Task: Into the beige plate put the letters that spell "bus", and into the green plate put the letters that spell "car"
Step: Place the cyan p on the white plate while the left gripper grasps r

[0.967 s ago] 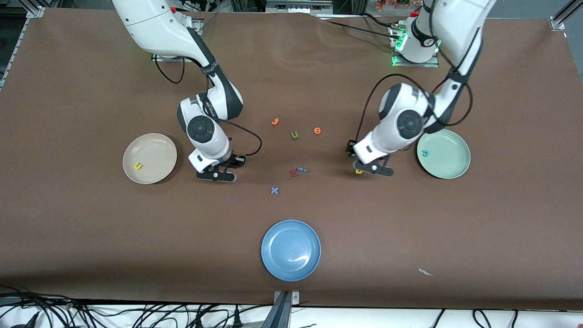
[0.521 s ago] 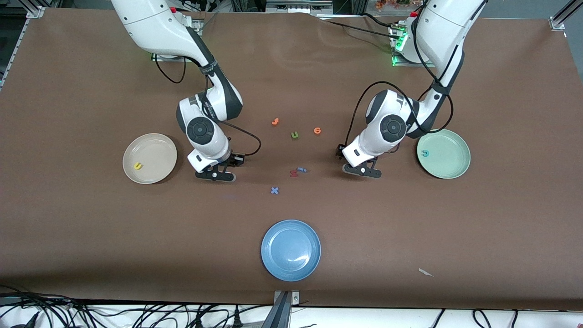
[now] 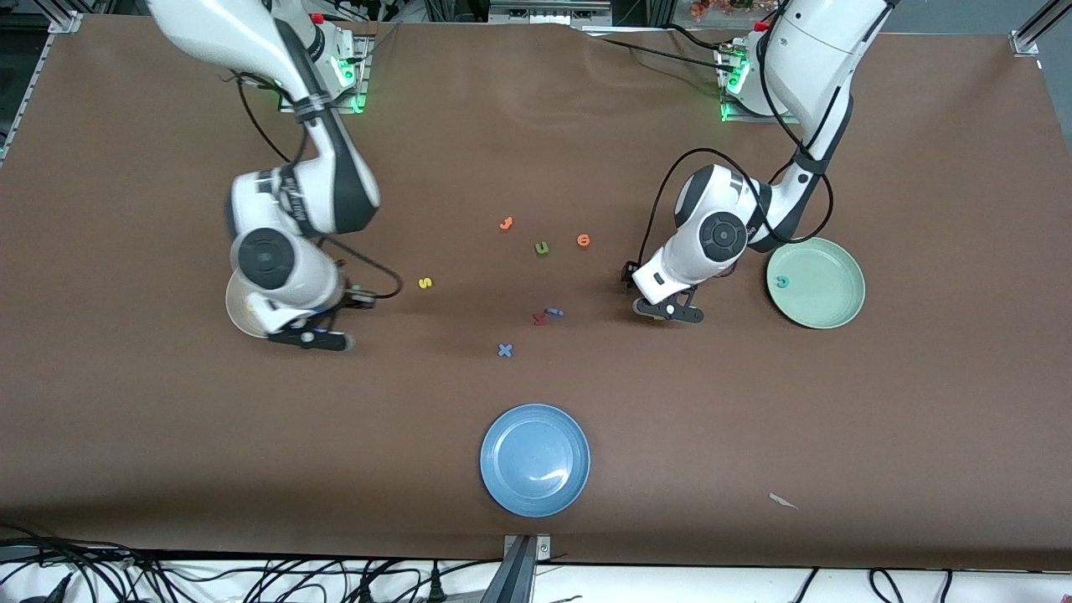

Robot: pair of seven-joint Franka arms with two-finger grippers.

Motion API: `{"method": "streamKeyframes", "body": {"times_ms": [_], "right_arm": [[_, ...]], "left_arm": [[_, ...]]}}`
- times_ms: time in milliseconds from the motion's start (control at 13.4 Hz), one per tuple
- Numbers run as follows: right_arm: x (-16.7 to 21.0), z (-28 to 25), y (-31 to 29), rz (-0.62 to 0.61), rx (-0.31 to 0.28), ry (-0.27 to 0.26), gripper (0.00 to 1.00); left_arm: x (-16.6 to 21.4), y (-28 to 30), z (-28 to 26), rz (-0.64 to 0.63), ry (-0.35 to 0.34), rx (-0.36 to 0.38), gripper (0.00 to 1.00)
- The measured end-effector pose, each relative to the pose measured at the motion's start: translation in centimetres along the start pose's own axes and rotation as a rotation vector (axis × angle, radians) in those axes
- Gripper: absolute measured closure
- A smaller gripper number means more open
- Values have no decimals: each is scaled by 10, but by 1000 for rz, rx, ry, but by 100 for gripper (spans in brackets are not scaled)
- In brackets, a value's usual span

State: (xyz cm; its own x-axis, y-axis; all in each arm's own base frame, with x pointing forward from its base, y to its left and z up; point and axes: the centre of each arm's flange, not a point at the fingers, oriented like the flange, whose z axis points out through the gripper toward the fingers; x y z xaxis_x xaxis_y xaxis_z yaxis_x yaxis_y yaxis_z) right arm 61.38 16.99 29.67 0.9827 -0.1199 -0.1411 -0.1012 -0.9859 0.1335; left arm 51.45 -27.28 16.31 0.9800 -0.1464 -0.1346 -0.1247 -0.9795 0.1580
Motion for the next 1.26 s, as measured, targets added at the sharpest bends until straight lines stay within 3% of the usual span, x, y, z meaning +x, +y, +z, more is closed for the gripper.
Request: {"method": "streamKeyframes", "body": {"times_ms": [223, 521, 595, 744, 967, 1264], "right_arm": [[20, 11, 68, -34, -30, -21, 74], [33, 68, 133, -87, -27, -82, 74], [31, 87, 134, -97, -29, -93, 74], [25, 112, 129, -109, -40, -116, 74], [25, 111, 126, -113, -39, -112, 48], [27, 72, 116, -92, 1, -84, 4]], "left_arm": [[-5, -2, 4, -1, -12, 4, 25], [-6, 0, 3, 3, -12, 4, 36], [-6, 2, 1, 6, -9, 2, 43], [-7, 7, -2, 15, -5, 0, 68], [-8, 7, -2, 15, -6, 1, 69], [-7, 7, -3, 14, -6, 1, 69]]}}
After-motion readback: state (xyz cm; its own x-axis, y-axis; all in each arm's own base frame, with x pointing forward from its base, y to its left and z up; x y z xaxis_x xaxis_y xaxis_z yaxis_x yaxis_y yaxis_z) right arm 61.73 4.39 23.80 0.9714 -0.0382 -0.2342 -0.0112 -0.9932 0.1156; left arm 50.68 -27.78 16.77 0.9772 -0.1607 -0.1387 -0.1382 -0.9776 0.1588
